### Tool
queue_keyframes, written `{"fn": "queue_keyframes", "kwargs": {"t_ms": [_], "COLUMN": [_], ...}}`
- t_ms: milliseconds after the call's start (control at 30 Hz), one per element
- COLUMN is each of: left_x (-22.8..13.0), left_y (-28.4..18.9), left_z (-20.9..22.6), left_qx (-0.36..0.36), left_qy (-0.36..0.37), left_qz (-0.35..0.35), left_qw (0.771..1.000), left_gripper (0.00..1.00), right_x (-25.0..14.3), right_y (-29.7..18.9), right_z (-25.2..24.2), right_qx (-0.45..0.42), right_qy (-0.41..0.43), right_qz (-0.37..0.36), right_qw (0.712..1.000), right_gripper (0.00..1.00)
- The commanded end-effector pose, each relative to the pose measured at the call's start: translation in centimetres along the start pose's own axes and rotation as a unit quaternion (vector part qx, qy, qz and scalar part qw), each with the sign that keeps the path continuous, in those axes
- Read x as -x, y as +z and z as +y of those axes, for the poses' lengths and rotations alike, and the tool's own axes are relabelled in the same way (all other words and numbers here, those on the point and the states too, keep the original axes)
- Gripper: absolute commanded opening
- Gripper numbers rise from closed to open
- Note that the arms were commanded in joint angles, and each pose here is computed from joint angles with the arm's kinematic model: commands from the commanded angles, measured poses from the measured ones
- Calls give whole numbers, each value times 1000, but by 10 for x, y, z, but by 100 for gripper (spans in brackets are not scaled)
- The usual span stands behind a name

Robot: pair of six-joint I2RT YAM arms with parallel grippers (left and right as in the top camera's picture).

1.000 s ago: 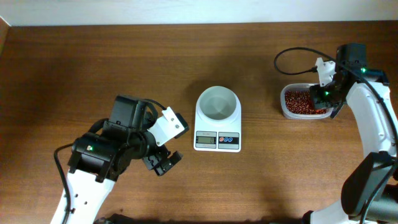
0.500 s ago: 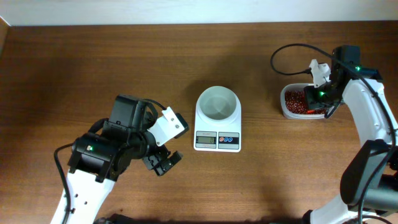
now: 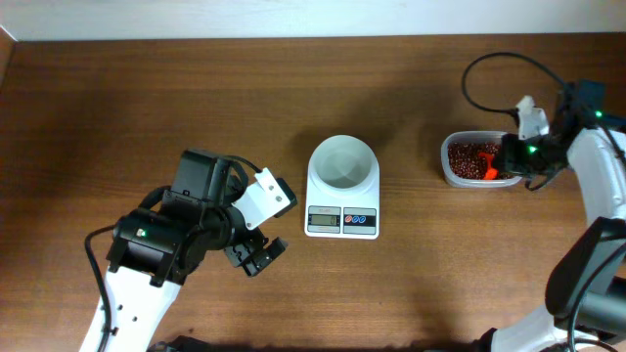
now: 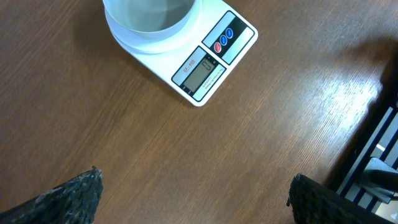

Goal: Scoop and weigh 50g on scale
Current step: 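Lower the scoop into the red beans with the right gripper and scoop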

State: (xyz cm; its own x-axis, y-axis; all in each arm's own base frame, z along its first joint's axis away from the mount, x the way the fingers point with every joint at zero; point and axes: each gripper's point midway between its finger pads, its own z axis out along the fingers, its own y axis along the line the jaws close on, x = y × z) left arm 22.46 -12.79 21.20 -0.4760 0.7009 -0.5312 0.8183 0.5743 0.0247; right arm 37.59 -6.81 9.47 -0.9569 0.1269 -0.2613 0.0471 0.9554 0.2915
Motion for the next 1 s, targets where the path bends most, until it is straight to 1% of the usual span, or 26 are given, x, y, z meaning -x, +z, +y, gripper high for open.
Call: {"fn": "queue_keyframes", "kwargs": {"t_ms": [0, 200, 667, 967], "left_x": [5, 5, 5, 5], "left_y": [-7, -7, -7, -7], "left_z": [1, 1, 1, 1], "left_qx": [7, 7, 7, 7], "left_qy": [-4, -4, -4, -4], "left_qz": [-12, -12, -12, -12], "left_qw": [1000, 1000, 1000, 1000], "left_gripper": [99, 99, 99, 99], "right_x": [-6, -6, 3, 4], "right_y": [5, 5, -29, -40], "right_z": [-6, -12, -26, -26], "right_qx": [53, 99, 206, 242], "right_qy": [43, 74, 138, 157], "right_qz": [1, -9, -79, -94], "right_qw": [998, 992, 966, 953], "right_gripper": [4, 4, 4, 4]}}
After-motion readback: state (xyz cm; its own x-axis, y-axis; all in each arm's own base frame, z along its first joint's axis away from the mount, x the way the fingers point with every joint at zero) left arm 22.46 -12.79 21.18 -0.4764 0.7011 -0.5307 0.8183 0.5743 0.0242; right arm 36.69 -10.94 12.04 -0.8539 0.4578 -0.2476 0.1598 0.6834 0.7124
